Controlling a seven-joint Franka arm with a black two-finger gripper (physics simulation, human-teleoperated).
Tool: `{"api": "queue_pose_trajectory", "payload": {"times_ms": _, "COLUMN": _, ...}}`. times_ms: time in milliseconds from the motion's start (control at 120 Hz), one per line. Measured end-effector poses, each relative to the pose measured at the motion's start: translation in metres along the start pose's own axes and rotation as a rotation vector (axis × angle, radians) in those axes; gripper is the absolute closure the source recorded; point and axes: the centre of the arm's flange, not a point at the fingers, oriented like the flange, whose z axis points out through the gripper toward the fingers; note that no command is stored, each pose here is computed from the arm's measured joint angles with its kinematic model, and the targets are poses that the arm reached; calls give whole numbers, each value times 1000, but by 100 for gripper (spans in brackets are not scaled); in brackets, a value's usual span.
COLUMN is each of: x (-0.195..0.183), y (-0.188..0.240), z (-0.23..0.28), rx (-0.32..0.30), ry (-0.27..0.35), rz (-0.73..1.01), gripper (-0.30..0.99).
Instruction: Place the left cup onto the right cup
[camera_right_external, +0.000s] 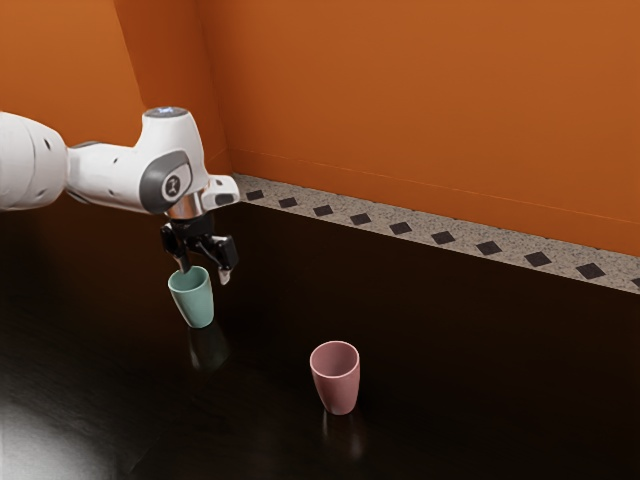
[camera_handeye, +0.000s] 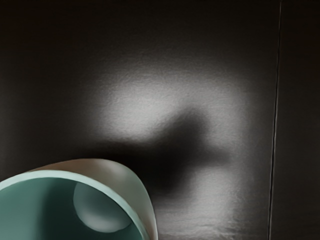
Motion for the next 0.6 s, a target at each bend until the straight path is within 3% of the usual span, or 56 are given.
{"api": "queue_pose_trajectory", "payload": {"times_ms": 600, "x": -5, "y": 0, "z": 15, "rx": -12, "ry": -8, "rz": -4, "gripper": 0}}
